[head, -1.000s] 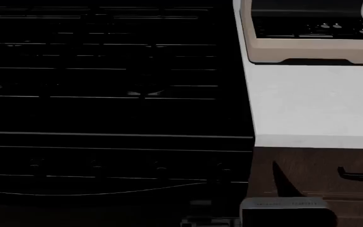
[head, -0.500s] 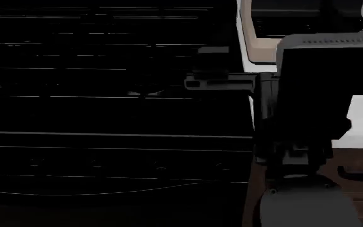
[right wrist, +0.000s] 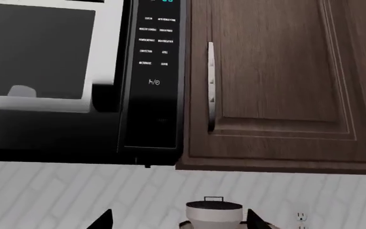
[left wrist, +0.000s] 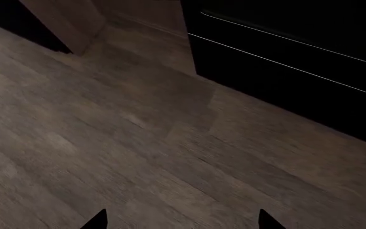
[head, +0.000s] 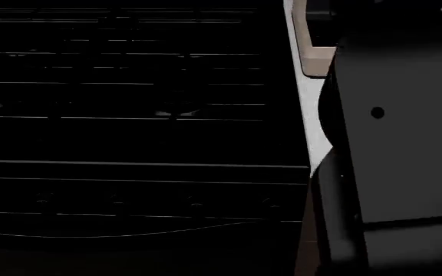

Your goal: Press the stop button on the microwave

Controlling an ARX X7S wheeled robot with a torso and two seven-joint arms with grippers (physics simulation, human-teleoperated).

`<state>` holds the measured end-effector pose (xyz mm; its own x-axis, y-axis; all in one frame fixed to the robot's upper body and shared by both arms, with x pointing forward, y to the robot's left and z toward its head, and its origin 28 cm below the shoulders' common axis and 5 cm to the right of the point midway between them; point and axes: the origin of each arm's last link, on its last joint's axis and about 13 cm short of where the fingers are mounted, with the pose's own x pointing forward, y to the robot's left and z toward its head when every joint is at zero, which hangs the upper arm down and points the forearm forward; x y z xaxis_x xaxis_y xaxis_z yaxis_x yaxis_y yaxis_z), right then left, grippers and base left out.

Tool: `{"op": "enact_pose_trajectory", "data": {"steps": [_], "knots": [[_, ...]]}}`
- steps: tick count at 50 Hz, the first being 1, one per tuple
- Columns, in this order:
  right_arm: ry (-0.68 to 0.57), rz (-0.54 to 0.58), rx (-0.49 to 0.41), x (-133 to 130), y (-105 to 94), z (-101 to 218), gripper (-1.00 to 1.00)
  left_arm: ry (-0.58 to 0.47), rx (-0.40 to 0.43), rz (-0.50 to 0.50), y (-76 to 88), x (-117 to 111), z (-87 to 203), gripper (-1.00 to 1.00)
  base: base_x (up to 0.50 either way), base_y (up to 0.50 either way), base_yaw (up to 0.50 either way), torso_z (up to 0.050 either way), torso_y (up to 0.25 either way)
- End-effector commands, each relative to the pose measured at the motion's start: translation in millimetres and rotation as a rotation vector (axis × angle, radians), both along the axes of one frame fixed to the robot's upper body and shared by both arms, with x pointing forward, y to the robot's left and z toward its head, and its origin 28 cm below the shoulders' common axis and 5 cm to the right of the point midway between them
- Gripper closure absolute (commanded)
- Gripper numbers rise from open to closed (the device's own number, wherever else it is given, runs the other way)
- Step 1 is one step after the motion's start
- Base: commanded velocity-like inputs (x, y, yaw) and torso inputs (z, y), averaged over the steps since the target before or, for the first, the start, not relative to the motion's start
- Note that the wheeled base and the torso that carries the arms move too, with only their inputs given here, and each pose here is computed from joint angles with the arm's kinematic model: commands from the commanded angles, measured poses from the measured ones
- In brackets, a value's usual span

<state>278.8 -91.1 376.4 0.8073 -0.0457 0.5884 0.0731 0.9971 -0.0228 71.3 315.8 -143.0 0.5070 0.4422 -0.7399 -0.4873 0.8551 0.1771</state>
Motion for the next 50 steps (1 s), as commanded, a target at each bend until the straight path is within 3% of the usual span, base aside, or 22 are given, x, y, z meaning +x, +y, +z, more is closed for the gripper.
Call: {"op": "enact_pose_trajectory", "data": {"steps": [1, 14, 21, 26, 50], "knots": [[0.022, -0.01, -0.001, 25.9, 11.5, 44.6, -1.0, 0.006, -0.004, 0.003, -0.2, -1.5, -0.4, -1.0, 0.0, 0.0, 0.0, 0.0, 0.0], [0.054, -0.055, 0.0, 59.4, 23.0, 93.4, -1.0, 0.006, -0.004, 0.003, -0.2, -1.5, -0.4, -1.0, 0.0, 0.0, 0.0, 0.0, 0.0], [0.077, -0.038, -0.008, 68.6, 23.9, 98.5, -1.0, 0.006, -0.004, 0.003, -0.2, -1.5, -0.4, -1.0, 0.17, -0.03, 0.0, 0.0, 0.0], [0.062, -0.074, -0.004, 67.6, 23.6, 106.0, -1.0, 0.006, -0.004, 0.003, -0.2, -1.5, -0.4, -1.0, 0.5, -0.1, 0.0, 0.0, 0.0], [0.0, -0.043, -0.013, 51.9, 30.6, 131.0, -1.0, 0.006, -0.004, 0.003, -0.2, -1.5, -0.4, -1.0, 0.0, 0.0, 0.0, 0.0, 0.0]]}}
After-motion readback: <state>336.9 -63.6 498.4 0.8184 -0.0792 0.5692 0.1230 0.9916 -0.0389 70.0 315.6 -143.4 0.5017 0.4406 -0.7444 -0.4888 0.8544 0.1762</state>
